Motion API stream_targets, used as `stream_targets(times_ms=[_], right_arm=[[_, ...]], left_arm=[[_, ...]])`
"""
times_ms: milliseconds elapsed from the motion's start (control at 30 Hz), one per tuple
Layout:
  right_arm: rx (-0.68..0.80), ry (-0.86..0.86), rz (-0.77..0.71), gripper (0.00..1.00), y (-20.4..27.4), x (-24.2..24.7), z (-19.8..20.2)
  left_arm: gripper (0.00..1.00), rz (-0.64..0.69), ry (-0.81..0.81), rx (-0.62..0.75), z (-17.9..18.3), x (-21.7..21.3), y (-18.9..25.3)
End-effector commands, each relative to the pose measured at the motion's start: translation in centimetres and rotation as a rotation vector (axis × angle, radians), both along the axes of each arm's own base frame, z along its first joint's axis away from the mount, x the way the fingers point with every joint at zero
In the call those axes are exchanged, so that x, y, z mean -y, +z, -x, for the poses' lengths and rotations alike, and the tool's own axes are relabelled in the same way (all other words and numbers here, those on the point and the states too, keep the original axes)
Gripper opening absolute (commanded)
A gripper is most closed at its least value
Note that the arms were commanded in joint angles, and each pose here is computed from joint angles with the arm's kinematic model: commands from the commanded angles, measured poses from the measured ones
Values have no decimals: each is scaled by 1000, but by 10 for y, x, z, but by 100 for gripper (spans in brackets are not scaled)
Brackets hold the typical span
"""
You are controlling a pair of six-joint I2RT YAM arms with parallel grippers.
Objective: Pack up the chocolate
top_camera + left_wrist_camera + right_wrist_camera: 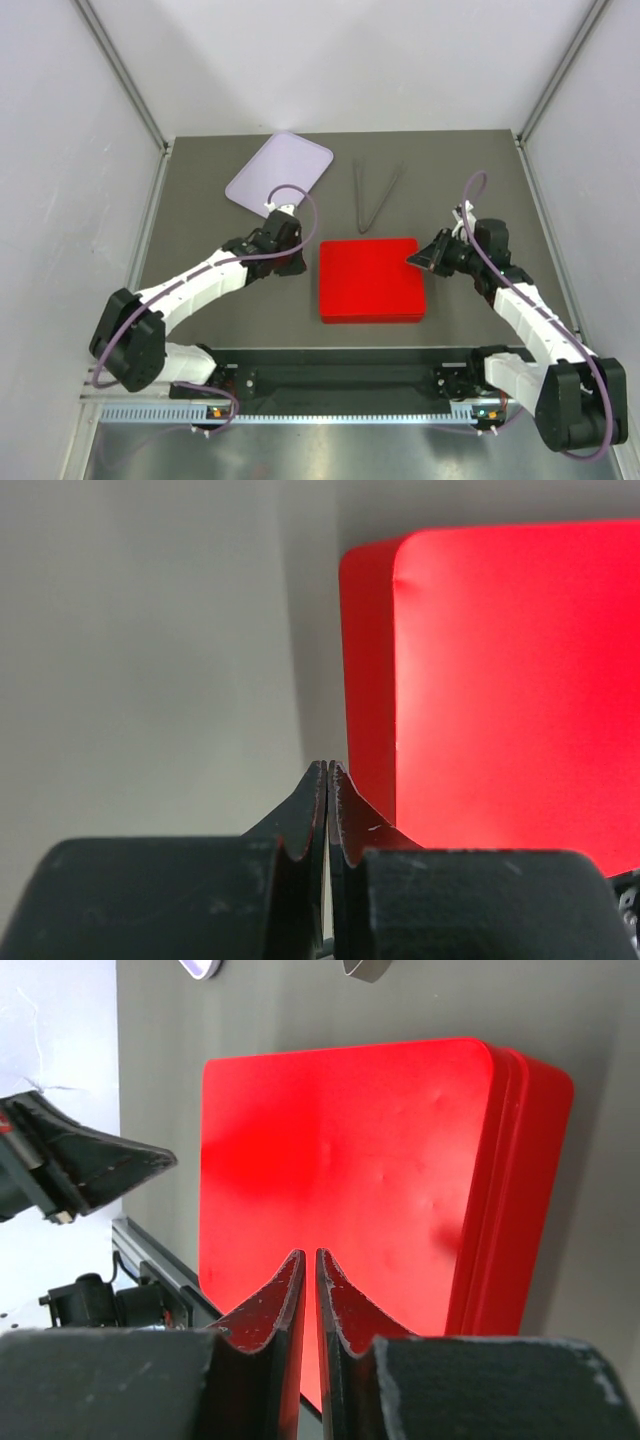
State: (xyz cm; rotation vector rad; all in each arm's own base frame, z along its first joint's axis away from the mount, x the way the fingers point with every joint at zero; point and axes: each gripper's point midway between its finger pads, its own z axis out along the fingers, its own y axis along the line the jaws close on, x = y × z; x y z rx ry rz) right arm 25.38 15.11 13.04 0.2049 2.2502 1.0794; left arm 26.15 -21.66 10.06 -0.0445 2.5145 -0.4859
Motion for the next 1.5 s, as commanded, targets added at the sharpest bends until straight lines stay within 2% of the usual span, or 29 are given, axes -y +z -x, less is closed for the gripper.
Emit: stream_targets(times_ms=[0, 100, 200, 467, 533, 600, 800, 933, 1000, 1100, 1167, 1233, 1467], right_arm=[[60, 3, 30, 9, 9, 2, -2], [59, 0, 44, 9, 8, 4, -1], [65, -4, 56, 9, 9, 6, 0], [90, 17, 64, 9, 22, 3, -2], [91, 30, 65, 10, 25, 0, -3], [93, 36, 68, 10, 28, -1, -4], [77, 15, 114, 10, 22, 5, -1], [43, -143, 271, 10, 11, 39, -8], [39, -272, 408, 11, 9, 70, -16], [-8, -369, 543, 11, 0, 99, -15], [-48, -383, 600, 10, -12, 108, -15], [-94, -369, 628, 8, -27, 110, -12], [-155, -313, 640, 6, -60, 97, -13]], left_arm=[[0, 45, -34, -19, -2, 14, -8], [0, 140, -89, -64, -5, 44, -8], [0, 171, -96, -86, -10, 59, -12], [0, 173, -79, -61, -12, 58, -3], [0, 149, -72, -60, -14, 54, -2], [0, 64, -40, -64, -14, 38, -10], [0, 37, -60, -65, -7, 34, -8], [0, 2, -48, -47, -9, 27, -7], [0, -7, -60, -35, -10, 26, -5], [0, -85, -40, -24, -14, 13, -5], [0, -122, -44, -30, -13, 8, -4], [0, -105, -63, -32, -12, 11, -1], [0, -79, -155, -49, -7, 33, 0]])
